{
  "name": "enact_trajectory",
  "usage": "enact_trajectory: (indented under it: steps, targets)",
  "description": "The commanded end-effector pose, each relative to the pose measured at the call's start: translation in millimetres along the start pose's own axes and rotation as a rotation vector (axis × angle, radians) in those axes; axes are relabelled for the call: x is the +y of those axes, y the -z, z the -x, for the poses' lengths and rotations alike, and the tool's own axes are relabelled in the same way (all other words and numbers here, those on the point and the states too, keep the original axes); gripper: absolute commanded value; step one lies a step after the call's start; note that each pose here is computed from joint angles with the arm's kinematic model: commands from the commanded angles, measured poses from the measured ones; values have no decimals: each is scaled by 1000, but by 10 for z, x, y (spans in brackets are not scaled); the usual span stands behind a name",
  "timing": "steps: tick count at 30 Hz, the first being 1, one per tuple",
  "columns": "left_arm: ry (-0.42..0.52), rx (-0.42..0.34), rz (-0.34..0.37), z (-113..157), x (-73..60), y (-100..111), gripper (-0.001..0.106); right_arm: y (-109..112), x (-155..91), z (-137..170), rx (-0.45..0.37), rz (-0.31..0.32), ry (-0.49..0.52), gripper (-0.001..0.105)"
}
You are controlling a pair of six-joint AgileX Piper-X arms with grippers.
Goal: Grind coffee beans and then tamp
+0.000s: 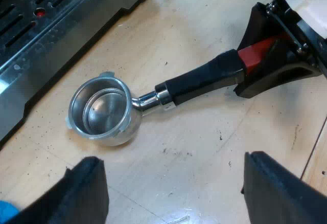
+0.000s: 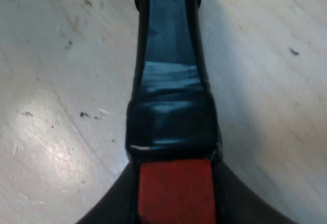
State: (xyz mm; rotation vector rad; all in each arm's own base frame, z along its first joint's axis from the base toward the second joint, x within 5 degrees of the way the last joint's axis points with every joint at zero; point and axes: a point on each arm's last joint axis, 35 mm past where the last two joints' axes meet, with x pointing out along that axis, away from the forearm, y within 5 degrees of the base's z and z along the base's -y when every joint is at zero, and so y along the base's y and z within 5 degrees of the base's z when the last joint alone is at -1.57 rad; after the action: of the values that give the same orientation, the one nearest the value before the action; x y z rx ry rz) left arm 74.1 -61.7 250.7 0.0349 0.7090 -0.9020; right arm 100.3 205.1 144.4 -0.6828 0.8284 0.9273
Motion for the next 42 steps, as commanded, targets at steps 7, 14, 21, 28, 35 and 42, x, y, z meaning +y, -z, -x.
enact_trajectory:
  steps: [7,14,21,28,35,42]
  targets:
    - [3,-9,-13,15,-11,-23,60,283,-8,-36,112,-72,47,0]
    - [3,-9,-13,15,-11,-23,60,372,5,-22,194,-53,17,0]
    - [3,-9,-13,15,-11,-23,60,372,22,-22,193,-29,-35,0]
    - [3,-9,-13,15,-11,-23,60,451,38,-3,267,-26,-77,52]
    - [3,-9,-13,15,-11,-23,60,556,39,32,367,-19,-77,69]
    - [0,-9,-13,15,-10,-23,60,578,25,139,463,-11,-79,69]
